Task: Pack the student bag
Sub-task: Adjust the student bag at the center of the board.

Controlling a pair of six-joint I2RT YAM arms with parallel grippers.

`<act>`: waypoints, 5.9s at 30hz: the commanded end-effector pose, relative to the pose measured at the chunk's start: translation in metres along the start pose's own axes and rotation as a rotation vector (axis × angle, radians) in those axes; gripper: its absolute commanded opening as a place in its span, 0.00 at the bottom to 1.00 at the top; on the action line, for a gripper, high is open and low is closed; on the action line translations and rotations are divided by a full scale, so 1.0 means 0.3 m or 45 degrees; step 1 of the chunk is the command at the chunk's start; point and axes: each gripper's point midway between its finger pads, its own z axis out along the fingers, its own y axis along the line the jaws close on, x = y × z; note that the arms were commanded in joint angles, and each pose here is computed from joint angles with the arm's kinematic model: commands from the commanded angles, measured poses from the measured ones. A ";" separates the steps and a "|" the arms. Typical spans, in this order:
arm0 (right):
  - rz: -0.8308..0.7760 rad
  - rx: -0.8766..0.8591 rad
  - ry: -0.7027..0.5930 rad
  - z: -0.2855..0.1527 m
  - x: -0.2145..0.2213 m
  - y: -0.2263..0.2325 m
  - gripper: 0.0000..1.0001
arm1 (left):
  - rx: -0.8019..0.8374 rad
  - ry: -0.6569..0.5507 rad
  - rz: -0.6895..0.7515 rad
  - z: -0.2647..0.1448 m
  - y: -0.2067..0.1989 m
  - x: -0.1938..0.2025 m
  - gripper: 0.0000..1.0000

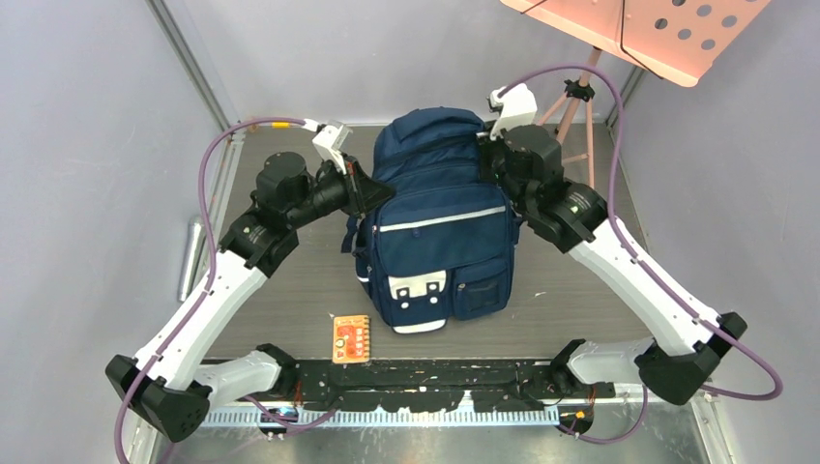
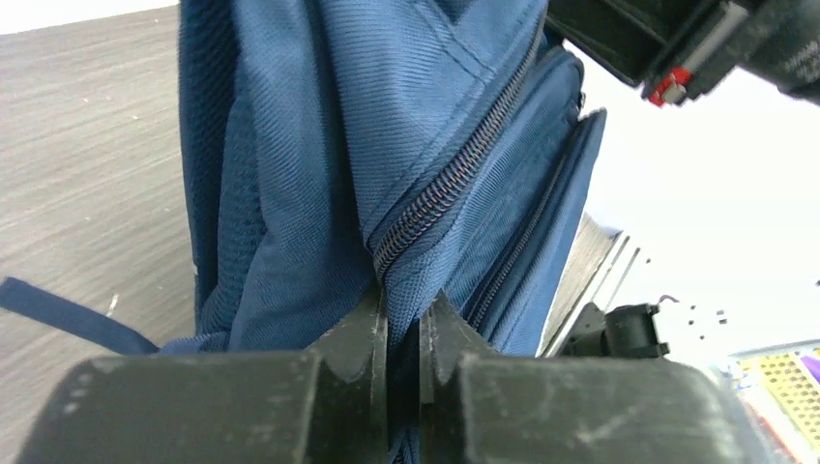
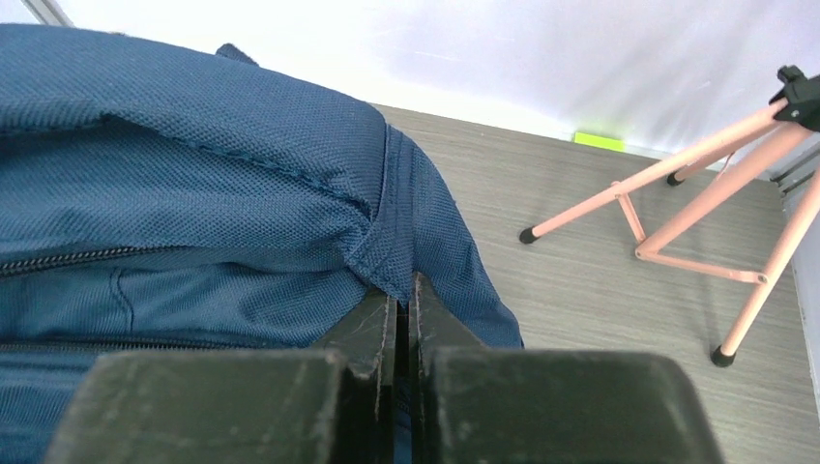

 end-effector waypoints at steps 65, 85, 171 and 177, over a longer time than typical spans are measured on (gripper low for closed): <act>0.661 -0.599 0.124 -0.399 0.163 0.739 0.42 | -0.036 -0.324 0.227 -0.016 -0.025 -0.146 0.00; 0.507 -0.094 -0.041 -0.270 0.274 0.528 0.35 | 0.075 -0.363 0.274 -0.046 -0.092 -0.171 0.00; 0.392 -0.184 -0.070 -0.216 -0.129 0.344 0.00 | 0.332 -0.341 0.437 -0.045 -0.250 -0.099 0.00; 0.498 -0.270 -0.108 -0.219 -0.191 0.316 0.00 | 0.332 -0.339 0.485 -0.044 -0.246 -0.092 0.00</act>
